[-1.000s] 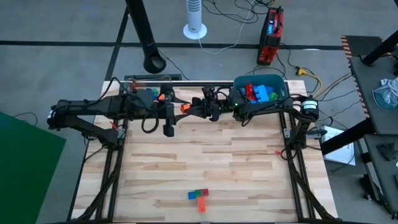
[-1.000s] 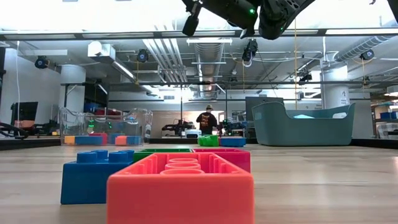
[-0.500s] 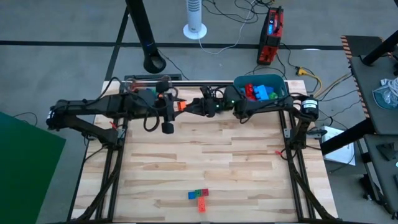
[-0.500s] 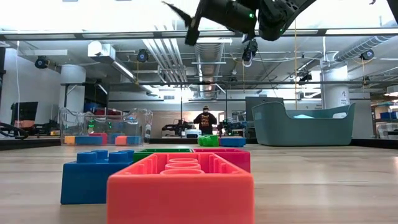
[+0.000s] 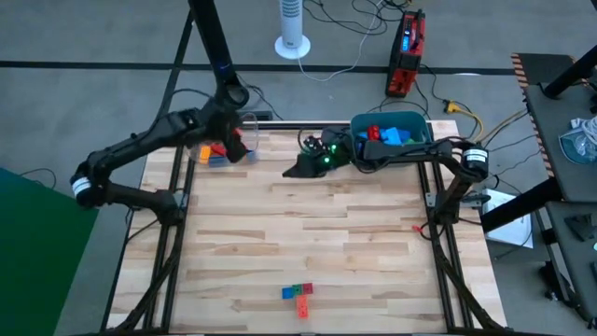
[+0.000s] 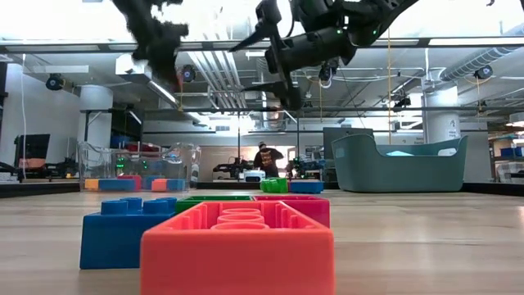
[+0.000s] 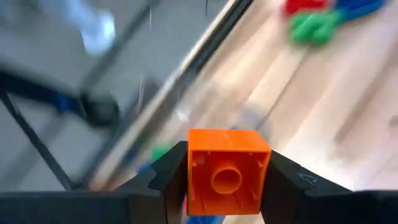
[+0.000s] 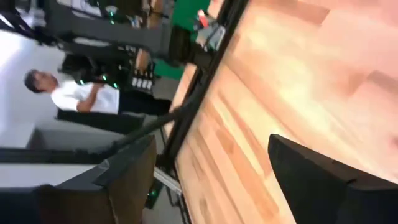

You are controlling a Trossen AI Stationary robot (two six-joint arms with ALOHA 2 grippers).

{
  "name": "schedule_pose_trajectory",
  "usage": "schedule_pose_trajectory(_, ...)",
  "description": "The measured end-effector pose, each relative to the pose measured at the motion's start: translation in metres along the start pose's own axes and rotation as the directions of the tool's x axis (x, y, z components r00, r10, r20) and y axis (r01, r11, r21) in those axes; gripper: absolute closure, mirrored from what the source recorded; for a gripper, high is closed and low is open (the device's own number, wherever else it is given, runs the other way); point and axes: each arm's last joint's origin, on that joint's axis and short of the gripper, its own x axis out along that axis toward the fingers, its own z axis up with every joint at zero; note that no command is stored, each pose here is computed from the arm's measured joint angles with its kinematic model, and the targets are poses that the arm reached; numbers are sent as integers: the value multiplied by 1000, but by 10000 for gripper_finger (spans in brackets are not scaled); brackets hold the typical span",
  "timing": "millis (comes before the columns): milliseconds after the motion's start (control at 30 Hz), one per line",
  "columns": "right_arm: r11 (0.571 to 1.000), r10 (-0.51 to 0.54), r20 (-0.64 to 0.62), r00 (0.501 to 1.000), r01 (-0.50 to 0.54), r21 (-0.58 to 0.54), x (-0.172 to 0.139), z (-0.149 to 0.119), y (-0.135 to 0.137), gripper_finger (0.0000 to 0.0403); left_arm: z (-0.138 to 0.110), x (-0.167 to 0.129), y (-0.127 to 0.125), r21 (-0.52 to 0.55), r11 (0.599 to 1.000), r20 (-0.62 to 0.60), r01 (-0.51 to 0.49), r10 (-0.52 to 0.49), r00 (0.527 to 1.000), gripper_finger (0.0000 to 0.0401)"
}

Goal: Sort blocks by size
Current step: Put the small orange game piece into the transparent bin, then put the small blue game piece into the transparent bin

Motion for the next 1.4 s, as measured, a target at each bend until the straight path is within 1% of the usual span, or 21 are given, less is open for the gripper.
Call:
schedule_pose_trajectory(100, 1000, -4, -30, 1000, 4, -23, 4, -9, 3, 117, -23, 28, 25, -181, 983, -142, 9, -36, 989, 262)
schedule_pose_trajectory(167, 999, 11, -41, 999, -13, -47, 6, -13, 9, 124, -36, 42, 36, -272, 962, -216, -3, -58, 975, 262)
schedule_pose_trajectory(200, 998, 18, -45, 999, -21, -57, 7, -15, 12, 127, -41, 47, 40, -300, 954, -248, -13, -64, 967, 262)
schedule_pose_trajectory(267, 997, 31, -53, 998, -34, -66, 8, -17, 17, 133, -47, 55, 47, -324, 945, -302, -33, -71, 951, 261)
schedule_pose_trajectory(333, 997, 35, -56, 998, -39, -72, 9, -18, 20, 138, -49, 60, 49, -323, 945, -335, -43, -72, 940, 260)
schedule_pose_trajectory(433, 996, 43, -55, 998, -48, -79, 9, -17, 23, 145, -45, 62, 52, -327, 944, -337, -44, -73, 939, 253)
schedule_pose_trajectory(533, 995, 49, -52, 997, -53, -79, 9, -17, 25, 150, -40, 58, 54, -348, 936, -338, -51, -75, 938, 238)
schedule_pose_trajectory(733, 996, 49, -52, 997, -53, -76, 9, -16, 26, 148, -26, 44, 60, -363, 930, -304, -55, -62, 951, 198)
schedule_pose_trajectory(833, 996, 47, -53, 998, -51, -75, 9, -16, 25, 145, -18, 31, 63, -377, 925, -286, -45, -70, 956, 174)
schedule_pose_trajectory(900, 997, 31, -60, 998, -36, -72, 9, -17, 24, 146, -10, 18, 60, -409, 912, -238, 27, -135, 962, 161)
schedule_pose_trajectory(967, 999, -2, -65, 998, -2, -52, 7, -15, 19, 150, -2, 2, 53, -437, 890, -145, 130, -212, 966, 152)
schedule_pose_trajectory(1000, 999, -20, -67, 998, 18, -42, 5, -13, 16, 153, 1, -7, 49, -439, 883, -106, 167, -236, 966, 149)
schedule_pose_trajectory(1067, 997, -73, -71, 995, 70, -44, 1, -7, 11, 158, 5, -25, 39, -431, 877, -26, 211, -246, 969, 146)
schedule_pose_trajectory(1133, 987, -143, -69, 987, 138, -79, -4, 1, 11, 163, 5, -42, 29, -419, 876, 45, 238, -241, 969, 145)
schedule_pose_trajectory(1200, 963, -240, -53, 969, 231, -140, -10, 10, 13, 168, 1, -58, 18, -416, 865, 110, 282, -261, 959, 145)
schedule_pose_trajectory(1233, 942, -297, -36, 954, 286, -175, -14, 15, 15, 170, -2, -65, 13, -420, 853, 142, 310, -276, 951, 145)
schedule_pose_trajectory(1300, 872, -431, 7, 902, 418, -253, -22, 24, 17, 173, -6, -76, 3, -430, 826, 196, 364, -308, 931, 145)
schedule_pose_trajectory(1400, 741, -591, 60, 804, 571, -354, -32, 40, 17, 174, -12, -87, -13, -434, 797, 274, 420, -327, 904, 145)
